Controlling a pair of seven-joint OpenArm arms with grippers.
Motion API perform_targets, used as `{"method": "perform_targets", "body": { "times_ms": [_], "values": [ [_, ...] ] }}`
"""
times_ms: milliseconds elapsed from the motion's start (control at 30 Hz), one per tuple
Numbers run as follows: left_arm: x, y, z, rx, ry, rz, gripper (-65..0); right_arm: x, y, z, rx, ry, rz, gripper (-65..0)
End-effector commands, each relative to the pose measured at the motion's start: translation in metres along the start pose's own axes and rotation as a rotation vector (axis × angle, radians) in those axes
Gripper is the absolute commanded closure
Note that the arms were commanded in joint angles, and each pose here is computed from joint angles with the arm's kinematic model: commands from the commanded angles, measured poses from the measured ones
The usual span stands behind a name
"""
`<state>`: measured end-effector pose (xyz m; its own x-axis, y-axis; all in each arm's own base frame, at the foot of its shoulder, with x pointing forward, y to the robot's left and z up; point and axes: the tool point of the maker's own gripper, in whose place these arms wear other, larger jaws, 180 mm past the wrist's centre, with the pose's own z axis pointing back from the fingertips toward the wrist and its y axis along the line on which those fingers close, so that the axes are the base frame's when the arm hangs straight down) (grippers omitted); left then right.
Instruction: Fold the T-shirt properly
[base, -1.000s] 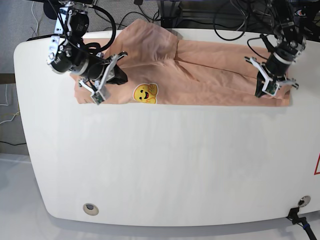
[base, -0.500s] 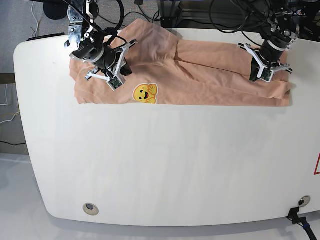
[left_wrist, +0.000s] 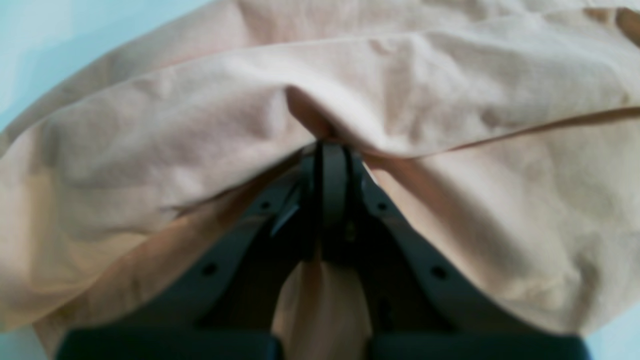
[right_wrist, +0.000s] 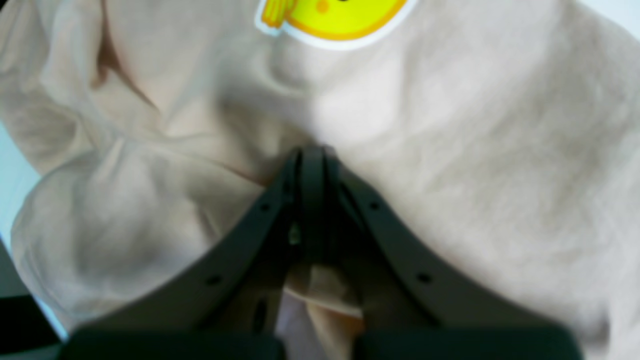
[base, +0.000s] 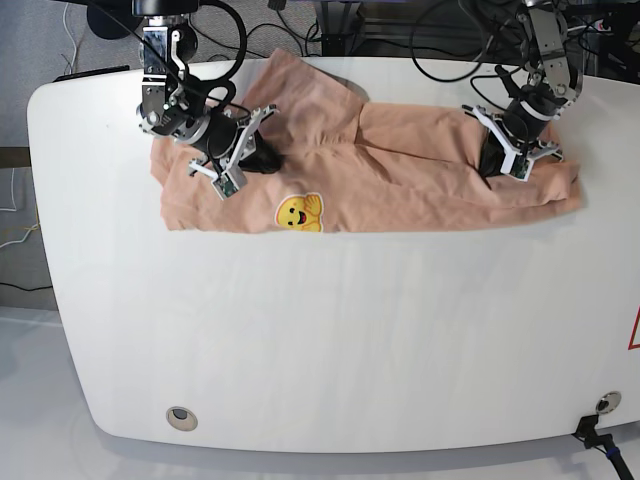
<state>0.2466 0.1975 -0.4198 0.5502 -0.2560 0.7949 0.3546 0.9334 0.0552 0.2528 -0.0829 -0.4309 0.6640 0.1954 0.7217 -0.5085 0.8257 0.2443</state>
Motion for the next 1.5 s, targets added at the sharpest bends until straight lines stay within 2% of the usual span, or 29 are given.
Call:
{"method": "perform_targets", "body": {
  "times_ms": [0,167,367,667,833,1167,1233,1467],
  "values": [
    [-0.007,0.003,-0.002,0.0,0.043,-0.014,0.0,-0.029,-0.023,0.006,-0.082,0.142,0.019,0.0],
    [-0.005,0.017,-0.007,-0.009,0.059,-0.062,0.0,-0.021,-0.043,0.012,-0.111,0.146,0.054,0.0],
    [0.002,0.026,-0.007,-0.004,0.057,-0.099,0.0,-0.017,-0.05,0.014,-0.123,0.146,0.071,0.0],
    [0.004,0.027,-0.006,0.0,0.052,-0.102,0.0,-0.015,-0.048,0.012,-0.116,0.14,0.071,0.0],
    [0.028,0.029,-0.001,0.017,0.0,-0.145,0.0,-0.001,-0.046,0.015,-0.12,0.111,0.097,0.0],
    [0.053,0.03,0.011,0.041,-0.055,-0.203,0.0,0.064,-0.013,0.04,-0.15,-0.018,0.228,0.0],
    [0.056,0.042,0.02,0.079,-0.061,-0.208,0.0,0.072,-0.006,0.044,-0.15,-0.047,0.238,0.0],
    [0.05,0.072,0.038,0.17,-0.049,-0.18,0.0,0.064,0.014,0.039,-0.109,-0.042,0.22,0.0]
  ]
}}
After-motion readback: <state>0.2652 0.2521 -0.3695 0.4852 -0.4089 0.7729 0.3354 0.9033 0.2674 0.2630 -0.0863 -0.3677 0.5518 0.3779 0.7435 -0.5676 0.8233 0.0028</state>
